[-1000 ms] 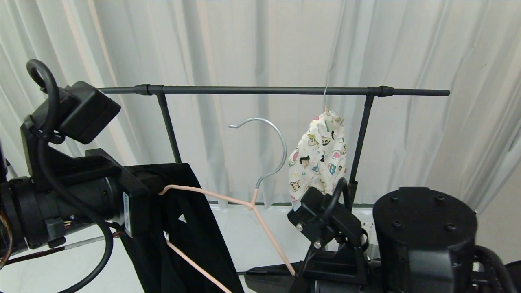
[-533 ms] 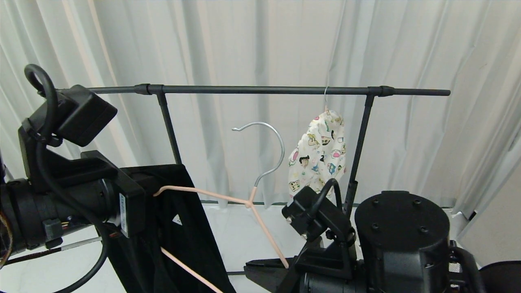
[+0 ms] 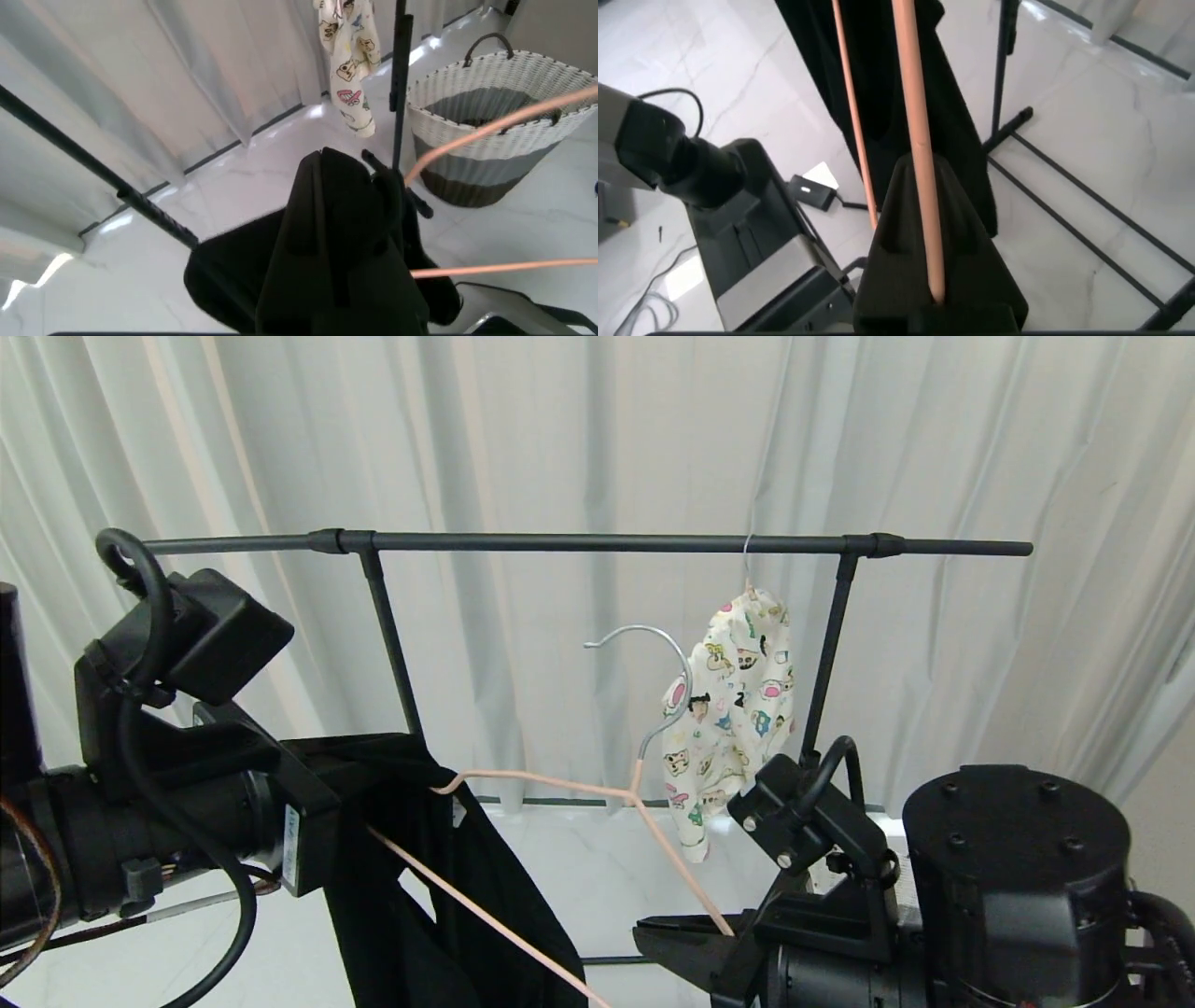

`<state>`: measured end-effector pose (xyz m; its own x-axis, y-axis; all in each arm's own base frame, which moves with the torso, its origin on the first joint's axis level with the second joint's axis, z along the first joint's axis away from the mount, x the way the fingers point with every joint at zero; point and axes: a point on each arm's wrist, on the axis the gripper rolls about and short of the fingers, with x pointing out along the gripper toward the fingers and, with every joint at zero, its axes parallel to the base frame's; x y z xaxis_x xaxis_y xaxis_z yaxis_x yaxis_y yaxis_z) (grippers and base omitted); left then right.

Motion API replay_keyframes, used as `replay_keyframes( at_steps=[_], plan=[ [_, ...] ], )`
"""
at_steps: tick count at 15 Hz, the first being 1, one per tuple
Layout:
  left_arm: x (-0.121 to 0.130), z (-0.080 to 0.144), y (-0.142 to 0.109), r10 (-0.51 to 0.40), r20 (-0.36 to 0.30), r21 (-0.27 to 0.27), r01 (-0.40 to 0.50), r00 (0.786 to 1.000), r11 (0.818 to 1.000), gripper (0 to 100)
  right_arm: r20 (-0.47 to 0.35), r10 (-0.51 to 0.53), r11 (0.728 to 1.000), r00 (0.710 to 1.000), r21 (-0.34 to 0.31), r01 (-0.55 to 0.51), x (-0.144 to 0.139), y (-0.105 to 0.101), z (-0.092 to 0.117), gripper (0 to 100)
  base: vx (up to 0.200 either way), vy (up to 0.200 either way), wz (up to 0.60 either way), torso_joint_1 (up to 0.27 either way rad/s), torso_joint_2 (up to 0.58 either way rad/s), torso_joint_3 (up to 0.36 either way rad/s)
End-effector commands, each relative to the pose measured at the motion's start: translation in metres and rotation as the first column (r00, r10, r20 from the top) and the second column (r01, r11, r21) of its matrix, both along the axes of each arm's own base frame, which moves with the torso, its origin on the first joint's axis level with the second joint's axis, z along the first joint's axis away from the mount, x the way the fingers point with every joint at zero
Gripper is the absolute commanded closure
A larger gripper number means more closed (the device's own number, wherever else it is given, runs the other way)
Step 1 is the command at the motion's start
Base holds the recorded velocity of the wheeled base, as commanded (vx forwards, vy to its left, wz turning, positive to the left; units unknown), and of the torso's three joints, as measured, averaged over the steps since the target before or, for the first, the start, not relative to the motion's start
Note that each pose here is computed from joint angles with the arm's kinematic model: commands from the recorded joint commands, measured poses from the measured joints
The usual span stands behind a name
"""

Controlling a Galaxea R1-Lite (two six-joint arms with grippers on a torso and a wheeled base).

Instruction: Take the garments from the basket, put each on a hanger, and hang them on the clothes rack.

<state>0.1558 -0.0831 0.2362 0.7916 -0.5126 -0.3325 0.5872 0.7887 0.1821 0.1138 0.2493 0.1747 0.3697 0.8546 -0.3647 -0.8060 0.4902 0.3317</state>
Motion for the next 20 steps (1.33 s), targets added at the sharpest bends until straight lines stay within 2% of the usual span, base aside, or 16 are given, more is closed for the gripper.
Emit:
replay_keyframes(
  at_steps=[1, 7, 10, 11, 13, 16, 20],
  plan=[
    [0.001, -0.001, -0.008, -0.033, -0.004, 0.002, 0.034, 0.999, 0.999, 100, 0.007, 0.005, 1.000, 1.000, 0.015, -0.005, 0.000, 0.001, 0.005, 100, 0.000, 0.000, 0.00, 0.000, 0.00, 0.000],
    [0.010, -0.003, -0.027, -0.082, 0.023, -0.018, 0.082, 0.996, 0.996, 100, 0.013, 0.031, 0.999, 0.999, 0.030, -0.031, 0.005, 0.032, 0.007, 100, 0.000, 0.000, 0.00, 0.000, 0.00, 0.000],
    [0.007, -0.003, -0.031, -0.100, 0.020, -0.020, 0.100, 0.995, 0.995, 100, 0.015, 0.037, 0.999, 0.999, 0.033, -0.037, 0.007, 0.041, 0.006, 100, 0.000, 0.000, 0.00, 0.000, 0.00, 0.000],
    [0.006, -0.003, -0.034, -0.104, 0.007, -0.041, 0.104, 0.995, 0.994, 100, 0.015, 0.033, 0.999, 0.999, 0.034, -0.034, 0.008, 0.044, 0.006, 100, 0.000, 0.000, 0.00, 0.000, 0.00, 0.000],
    [0.007, -0.004, -0.034, -0.067, 0.000, -0.042, 0.067, 0.998, 0.997, 100, 0.033, -0.004, 0.999, 0.999, 0.048, 0.002, 0.010, 0.046, 0.009, 100, 0.000, 0.000, 0.00, 0.000, 0.00, 0.000],
    [0.024, -0.003, -0.028, 0.041, 0.040, -0.068, -0.038, 0.998, 0.997, 100, 0.065, -0.047, 0.994, 0.997, 0.096, 0.041, 0.010, 0.046, 0.013, 100, 0.000, 0.000, 0.00, 0.000, 0.00, 0.000],
    [0.033, 0.004, -0.026, 0.083, 0.064, -0.100, -0.076, 0.994, 0.992, 100, 0.091, -0.050, 0.991, 0.995, 0.128, 0.038, 0.008, 0.045, 0.018, 100, 0.000, 0.000, 0.00, 0.000, 0.00, 0.000]
  ],
)
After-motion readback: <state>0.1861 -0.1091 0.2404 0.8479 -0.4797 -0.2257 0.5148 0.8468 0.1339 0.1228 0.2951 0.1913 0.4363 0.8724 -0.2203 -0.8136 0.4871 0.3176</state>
